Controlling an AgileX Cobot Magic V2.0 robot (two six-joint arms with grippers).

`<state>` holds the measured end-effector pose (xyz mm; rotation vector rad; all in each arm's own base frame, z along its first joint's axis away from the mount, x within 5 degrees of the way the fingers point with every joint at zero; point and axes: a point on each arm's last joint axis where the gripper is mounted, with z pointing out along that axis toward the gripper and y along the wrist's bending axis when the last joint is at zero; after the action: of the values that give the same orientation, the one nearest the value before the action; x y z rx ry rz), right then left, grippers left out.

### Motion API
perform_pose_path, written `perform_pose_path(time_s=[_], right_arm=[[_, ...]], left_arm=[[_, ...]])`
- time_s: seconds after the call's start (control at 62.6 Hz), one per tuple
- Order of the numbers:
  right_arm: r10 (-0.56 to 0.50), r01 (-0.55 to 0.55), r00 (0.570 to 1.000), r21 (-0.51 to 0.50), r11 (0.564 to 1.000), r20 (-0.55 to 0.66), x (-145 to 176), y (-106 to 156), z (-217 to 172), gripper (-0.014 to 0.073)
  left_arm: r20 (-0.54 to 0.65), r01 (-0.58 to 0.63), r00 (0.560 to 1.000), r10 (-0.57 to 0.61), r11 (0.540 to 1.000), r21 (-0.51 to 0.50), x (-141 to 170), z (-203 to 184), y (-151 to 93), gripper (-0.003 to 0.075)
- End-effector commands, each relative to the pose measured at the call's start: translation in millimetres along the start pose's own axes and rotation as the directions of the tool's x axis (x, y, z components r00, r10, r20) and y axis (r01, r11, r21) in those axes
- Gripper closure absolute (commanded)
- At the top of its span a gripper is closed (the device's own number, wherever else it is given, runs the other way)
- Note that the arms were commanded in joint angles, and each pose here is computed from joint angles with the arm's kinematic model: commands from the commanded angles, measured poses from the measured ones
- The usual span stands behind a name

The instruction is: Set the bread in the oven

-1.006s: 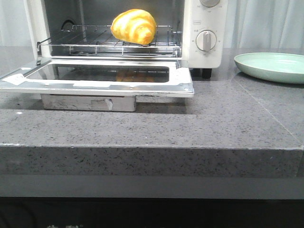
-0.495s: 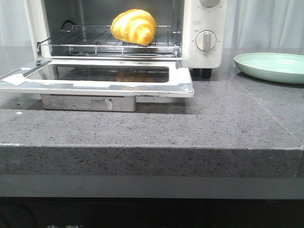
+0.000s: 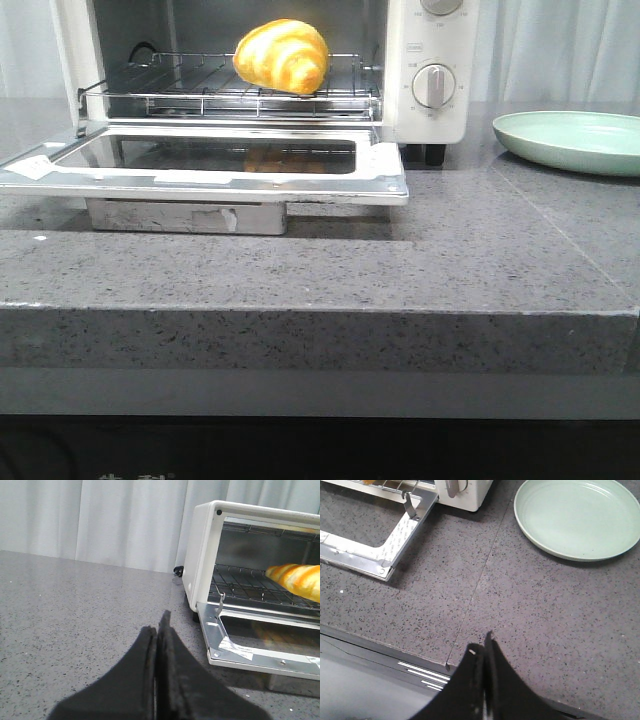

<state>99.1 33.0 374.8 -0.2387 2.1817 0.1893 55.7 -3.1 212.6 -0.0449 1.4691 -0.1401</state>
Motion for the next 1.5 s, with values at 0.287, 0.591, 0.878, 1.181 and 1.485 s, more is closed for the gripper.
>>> perform_pose_path(time_s=[0.287,0.591,0.878,1.181,1.485], right_arm=[[0.112,-0.134,0.962,0.075,0.988,0.248,20,-17,-11,0.0664],[0.126,-0.223,0.844,0.127,0.967,0.521,104,-26,15,0.0664],[0.1,-0.221,0.769,0.116,0.968,0.631,155,-28,45,0.0664],[0.081,-0.218,0.724,0.115,0.969,0.685,166,-29,56,0.0664],[0.083,-0.219,0.729,0.117,0.969,0.68,166,-30,56,0.0664]], left_arm=[[0.083,0.009,0.997,-0.009,1.0,0.008,-1,-2,0,0.0738],[0.083,0.009,0.997,-0.009,1.0,0.008,-1,-2,0,0.0738],[0.076,0.009,0.997,-0.009,1.0,0.007,-1,-1,0,0.0738],[0.076,0.009,0.997,-0.009,1.0,0.007,-1,-1,0,0.0738],[0.076,0.009,0.997,-0.009,1.0,0.007,-1,-1,0,0.0738]])
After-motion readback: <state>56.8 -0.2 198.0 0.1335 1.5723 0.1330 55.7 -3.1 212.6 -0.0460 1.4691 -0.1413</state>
